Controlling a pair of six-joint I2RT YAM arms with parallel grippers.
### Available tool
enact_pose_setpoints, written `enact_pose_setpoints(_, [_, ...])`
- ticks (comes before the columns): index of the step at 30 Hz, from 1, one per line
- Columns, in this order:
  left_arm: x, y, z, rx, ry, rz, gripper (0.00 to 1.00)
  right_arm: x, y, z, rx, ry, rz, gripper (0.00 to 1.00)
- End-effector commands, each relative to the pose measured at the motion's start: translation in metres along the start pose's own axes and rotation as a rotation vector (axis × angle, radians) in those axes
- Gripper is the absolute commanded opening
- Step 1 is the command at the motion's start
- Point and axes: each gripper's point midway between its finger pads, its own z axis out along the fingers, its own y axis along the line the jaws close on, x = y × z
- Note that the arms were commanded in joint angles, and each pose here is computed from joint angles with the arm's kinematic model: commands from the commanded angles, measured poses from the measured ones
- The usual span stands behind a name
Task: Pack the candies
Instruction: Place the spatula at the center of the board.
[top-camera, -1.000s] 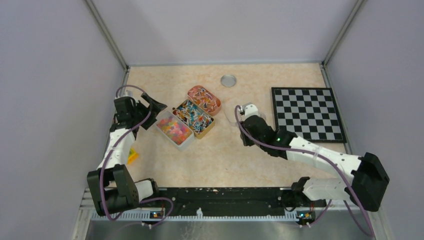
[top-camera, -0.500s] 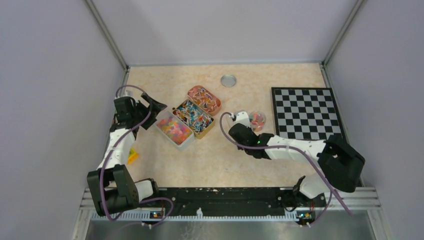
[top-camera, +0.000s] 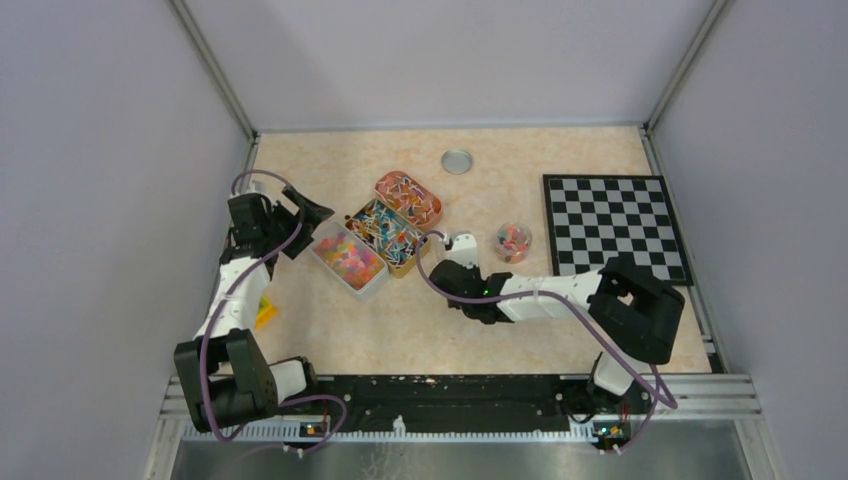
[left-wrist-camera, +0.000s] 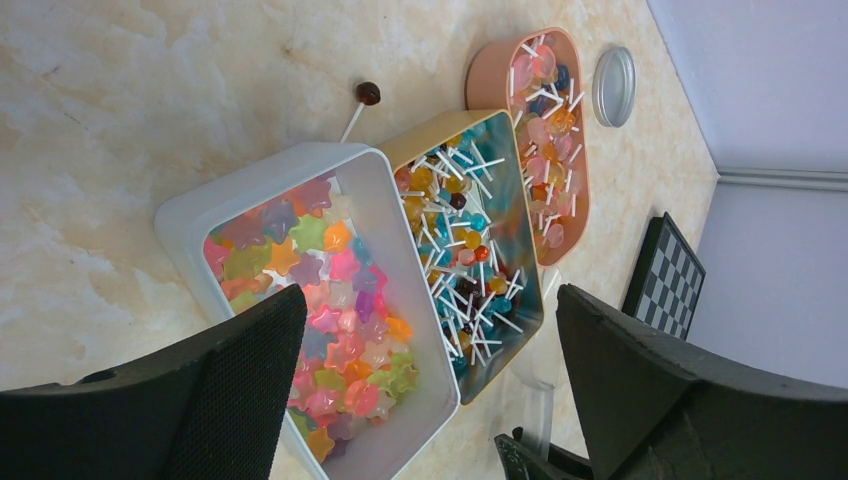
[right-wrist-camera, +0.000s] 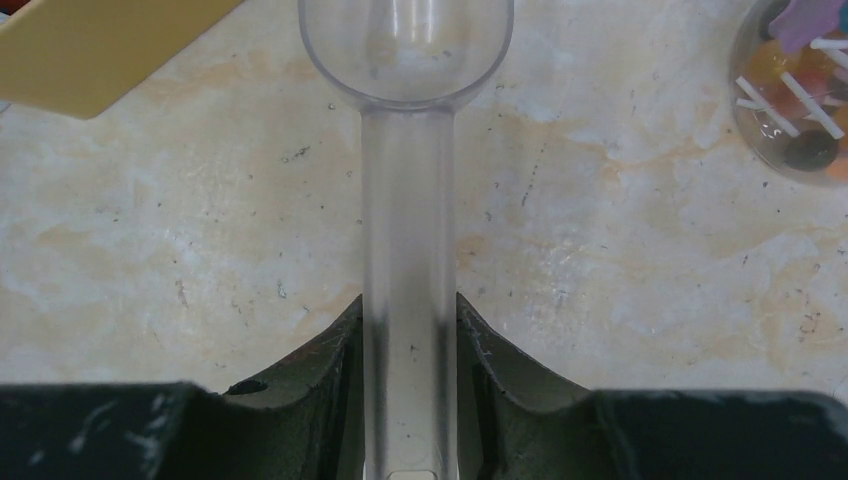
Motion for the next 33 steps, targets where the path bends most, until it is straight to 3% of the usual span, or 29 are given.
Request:
enact_pose_setpoints(1, [-0.007,-0.01,-0.004,0.043,-0.037,0.021,0.99,-0.014,0.017,-0.005,-0.025,-0.03,0.059,0.32])
enact_pose_setpoints(8, [-0.007,-0.008,-0.005,0.03,-0.043,0.014,0.99,-0.018,0.019,-0.015,-0.055,-0.023,0.085,0.42])
enact_pose_setpoints(13, [-0.002,-0.01,-0.001,0.052,0.002,0.031,0.99,-0.032,0.02,-0.029,-0.081,-0.038,0.088,0.44])
enact_pose_setpoints(17, [0.002,-0.026,-0.001,0.12,0.064,0.119,0.99,-0.058,0.02,-0.052,-0.121,-0.091,0.072,0.59])
enact_pose_setpoints(21, [0.014,-0.052,0.007,0.17,0.129,0.268,0.99,-0.086,0.015,-0.078,-0.165,-0.17,0.053,0.8])
enact_pose_setpoints(27, [0.039,-0.11,0.023,0.232,0.207,0.428,0.97,-0.112,-0.009,-0.104,-0.166,-0.265,0.057,0.83])
enact_pose_setpoints(33, [0.036,-0.184,0.051,0.27,0.123,0.507,0.84,-0.126,-0.039,-0.133,-0.18,-0.348,0.084,0.84])
